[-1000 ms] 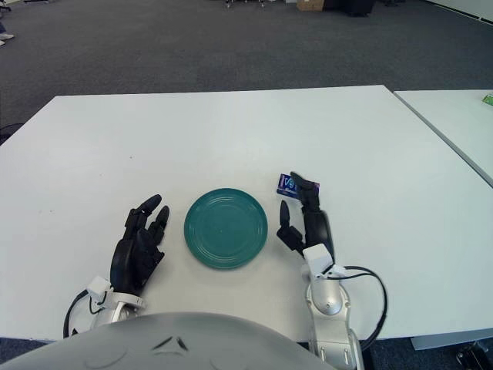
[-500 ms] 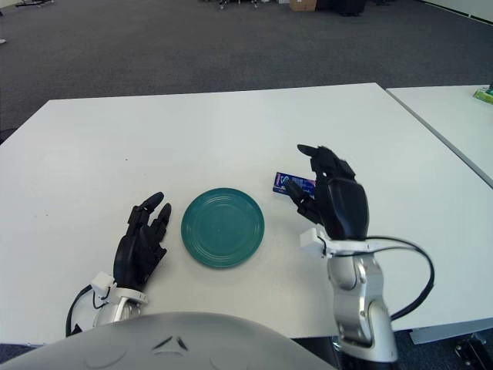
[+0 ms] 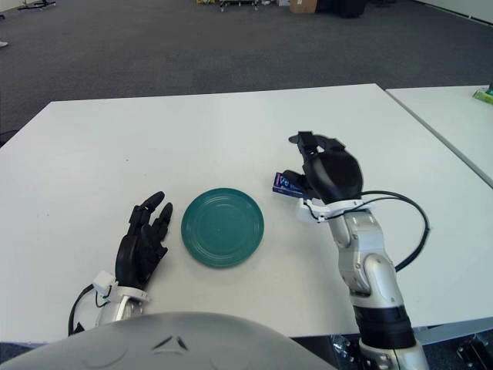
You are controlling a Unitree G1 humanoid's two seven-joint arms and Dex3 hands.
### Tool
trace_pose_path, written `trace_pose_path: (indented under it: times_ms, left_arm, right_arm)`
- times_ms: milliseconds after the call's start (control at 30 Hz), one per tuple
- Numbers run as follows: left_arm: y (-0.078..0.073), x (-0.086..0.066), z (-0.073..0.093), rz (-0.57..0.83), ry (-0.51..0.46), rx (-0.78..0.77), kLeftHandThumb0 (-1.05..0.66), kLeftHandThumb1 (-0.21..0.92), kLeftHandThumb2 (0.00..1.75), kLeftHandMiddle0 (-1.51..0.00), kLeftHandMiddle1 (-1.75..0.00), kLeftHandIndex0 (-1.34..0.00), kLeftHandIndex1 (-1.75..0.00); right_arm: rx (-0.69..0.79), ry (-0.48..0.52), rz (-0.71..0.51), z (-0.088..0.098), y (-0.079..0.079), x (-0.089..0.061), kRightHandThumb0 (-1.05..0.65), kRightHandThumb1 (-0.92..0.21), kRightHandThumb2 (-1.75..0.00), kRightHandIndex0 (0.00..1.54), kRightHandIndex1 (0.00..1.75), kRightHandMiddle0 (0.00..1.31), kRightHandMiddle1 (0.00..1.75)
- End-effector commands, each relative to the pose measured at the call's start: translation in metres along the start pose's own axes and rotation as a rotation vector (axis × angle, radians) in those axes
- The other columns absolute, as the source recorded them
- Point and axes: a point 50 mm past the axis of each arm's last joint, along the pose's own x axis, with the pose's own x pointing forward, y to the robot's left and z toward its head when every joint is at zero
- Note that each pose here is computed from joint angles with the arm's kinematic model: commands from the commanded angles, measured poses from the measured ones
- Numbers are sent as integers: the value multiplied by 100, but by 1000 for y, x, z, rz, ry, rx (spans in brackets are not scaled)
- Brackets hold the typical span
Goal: Put the gum into the plate.
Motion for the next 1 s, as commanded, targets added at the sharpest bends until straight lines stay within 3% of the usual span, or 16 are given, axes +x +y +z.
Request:
trace_pose_path:
  times_ms: [0,700,967]
  left_arm:
    - [1,-2,-3,1,22,-11,-93,92,91,-39,-1,-2,-92]
    - [-4,0,0,-18,28,-21,-94,92,94,-34,0,0,-87]
    - [-7,2,-2,-25,28,-49,-93,92,92,-33,0,0,-88]
  right_arm:
    - [-31,-2,41,-4,7,9,-81,-92,-58,43,4,0,90]
    - [9,24,201,-3,49,14,-77,-92,-70,38,0,0,74]
    - [12,52,275,-8,74,9,-75,-92,-71,38,0,0,70]
